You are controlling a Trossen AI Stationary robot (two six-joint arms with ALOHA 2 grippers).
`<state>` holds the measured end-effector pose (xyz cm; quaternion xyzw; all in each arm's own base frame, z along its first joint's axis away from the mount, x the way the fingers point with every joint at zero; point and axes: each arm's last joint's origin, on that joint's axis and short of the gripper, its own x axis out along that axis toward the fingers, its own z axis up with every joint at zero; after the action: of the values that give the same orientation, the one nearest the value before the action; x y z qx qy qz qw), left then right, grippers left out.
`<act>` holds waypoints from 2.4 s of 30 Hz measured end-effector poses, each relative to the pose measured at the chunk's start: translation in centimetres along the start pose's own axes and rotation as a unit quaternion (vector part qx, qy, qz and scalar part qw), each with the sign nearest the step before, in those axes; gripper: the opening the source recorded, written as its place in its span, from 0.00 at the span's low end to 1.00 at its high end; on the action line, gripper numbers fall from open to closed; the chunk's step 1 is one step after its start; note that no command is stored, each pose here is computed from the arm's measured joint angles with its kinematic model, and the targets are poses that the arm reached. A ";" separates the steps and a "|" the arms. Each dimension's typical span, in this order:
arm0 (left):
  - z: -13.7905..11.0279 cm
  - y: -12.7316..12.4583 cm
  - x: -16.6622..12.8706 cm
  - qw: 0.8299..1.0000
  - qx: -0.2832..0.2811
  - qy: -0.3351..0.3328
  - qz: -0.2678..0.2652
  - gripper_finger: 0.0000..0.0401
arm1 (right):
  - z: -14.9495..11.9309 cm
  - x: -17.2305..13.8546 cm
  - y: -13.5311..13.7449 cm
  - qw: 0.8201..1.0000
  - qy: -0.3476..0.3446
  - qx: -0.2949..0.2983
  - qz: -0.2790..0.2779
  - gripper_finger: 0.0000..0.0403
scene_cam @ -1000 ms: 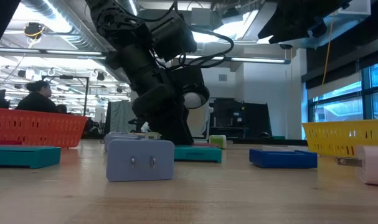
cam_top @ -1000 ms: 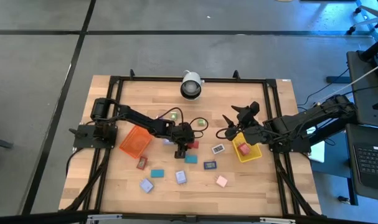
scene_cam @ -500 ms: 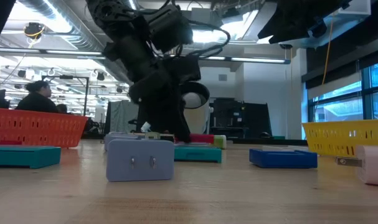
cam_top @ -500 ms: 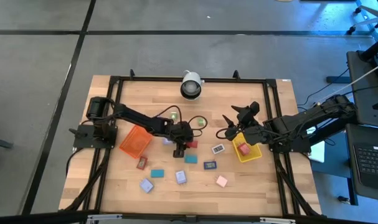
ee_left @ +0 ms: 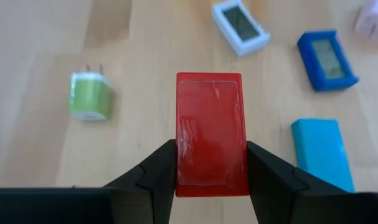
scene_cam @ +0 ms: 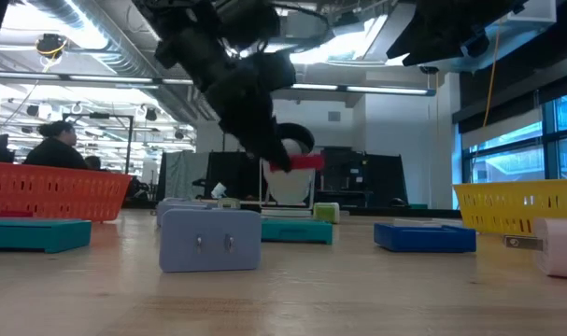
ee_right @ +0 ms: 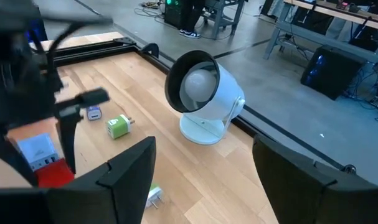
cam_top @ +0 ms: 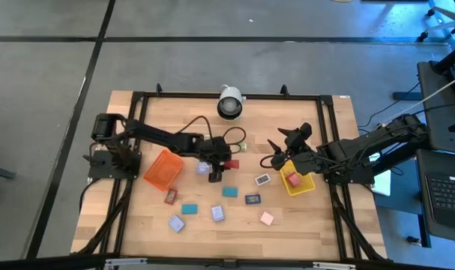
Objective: Pick & Place Office items
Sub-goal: Put the right red digital clock into the orange basket
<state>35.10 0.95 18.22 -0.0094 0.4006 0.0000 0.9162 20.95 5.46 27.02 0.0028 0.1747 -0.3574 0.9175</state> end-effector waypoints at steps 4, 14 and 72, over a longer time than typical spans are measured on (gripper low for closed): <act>0.9 0.5 -1.9 1.000 -0.005 -0.025 0.004 0.39 | 0.0 0.0 0.0 1.000 0.000 -0.007 0.000 0.66; 2.4 1.2 -8.0 0.997 -0.017 -0.080 0.007 0.40 | 0.0 0.0 0.0 1.000 0.000 -0.010 0.000 0.66; -9.6 0.4 -19.8 0.986 -0.124 0.093 0.064 0.39 | 0.0 0.0 0.1 1.000 0.005 -0.004 0.014 0.66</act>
<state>14.60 1.32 26.29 -0.0976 0.4810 0.1071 0.8647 21.03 5.54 27.03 0.0035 0.1804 -0.3436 0.9216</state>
